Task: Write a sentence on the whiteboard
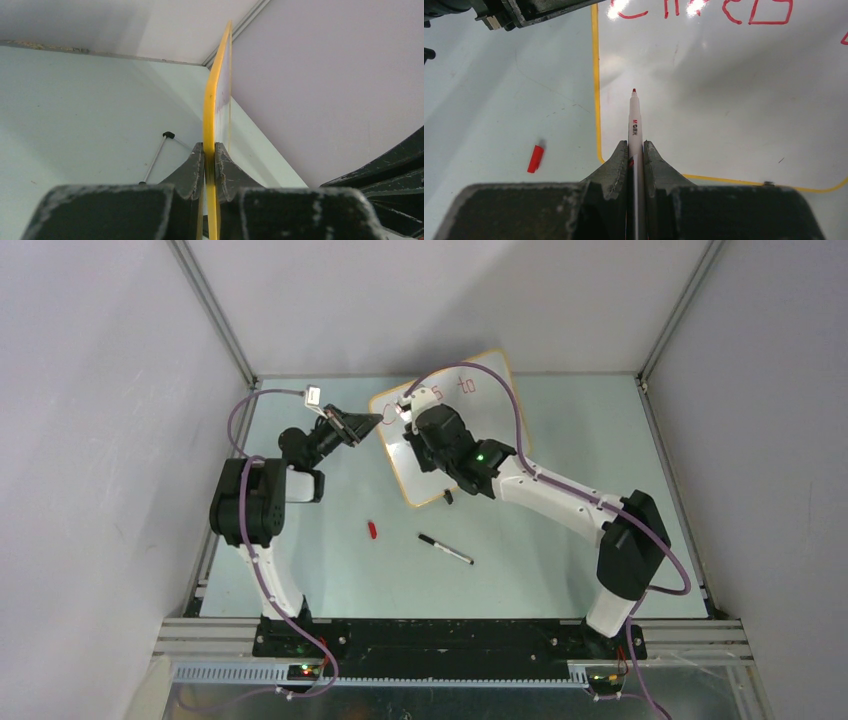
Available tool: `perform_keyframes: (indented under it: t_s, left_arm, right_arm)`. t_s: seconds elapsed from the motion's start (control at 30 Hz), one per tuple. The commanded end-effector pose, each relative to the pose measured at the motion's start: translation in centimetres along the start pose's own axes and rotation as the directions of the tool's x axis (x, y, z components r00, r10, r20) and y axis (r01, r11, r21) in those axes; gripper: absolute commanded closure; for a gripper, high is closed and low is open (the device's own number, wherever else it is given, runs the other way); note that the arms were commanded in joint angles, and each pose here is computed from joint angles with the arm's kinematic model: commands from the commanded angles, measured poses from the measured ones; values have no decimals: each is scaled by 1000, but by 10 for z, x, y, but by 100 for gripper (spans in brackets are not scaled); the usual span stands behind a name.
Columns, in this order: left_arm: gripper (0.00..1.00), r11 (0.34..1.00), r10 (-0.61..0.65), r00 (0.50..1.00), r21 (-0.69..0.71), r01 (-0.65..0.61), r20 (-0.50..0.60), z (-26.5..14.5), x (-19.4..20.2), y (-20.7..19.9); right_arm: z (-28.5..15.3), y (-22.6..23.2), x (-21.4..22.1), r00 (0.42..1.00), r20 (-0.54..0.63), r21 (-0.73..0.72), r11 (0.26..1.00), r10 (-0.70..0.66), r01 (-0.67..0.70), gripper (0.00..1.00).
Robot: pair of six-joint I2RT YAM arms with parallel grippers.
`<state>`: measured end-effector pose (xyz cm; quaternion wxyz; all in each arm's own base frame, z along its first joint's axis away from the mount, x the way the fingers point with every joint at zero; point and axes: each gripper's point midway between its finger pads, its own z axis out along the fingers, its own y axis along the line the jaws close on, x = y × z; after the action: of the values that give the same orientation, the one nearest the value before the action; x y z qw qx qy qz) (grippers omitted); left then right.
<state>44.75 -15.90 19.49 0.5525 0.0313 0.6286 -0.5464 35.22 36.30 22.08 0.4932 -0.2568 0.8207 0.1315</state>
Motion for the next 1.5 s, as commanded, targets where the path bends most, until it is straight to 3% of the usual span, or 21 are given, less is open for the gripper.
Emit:
perform_keyframes:
  t_s: [0.0,0.4,1.47]
  left_arm:
    - [100,997,68,998,-28,-68,-1,0,-9,1]
    - [100,999,40,999,27,-40,-15,2,-7,-1]
    - [100,997,30,999,71,-31,20,-1,-12,-9]
  right_arm:
    - [-5,-9,-20,999,45,19,1000,-12,12,100]
    - [3,-7,-39,997,72,-2,1000,-6,7,100]
    - [24,6,-26,999,17,1,1000,-30,30,100]
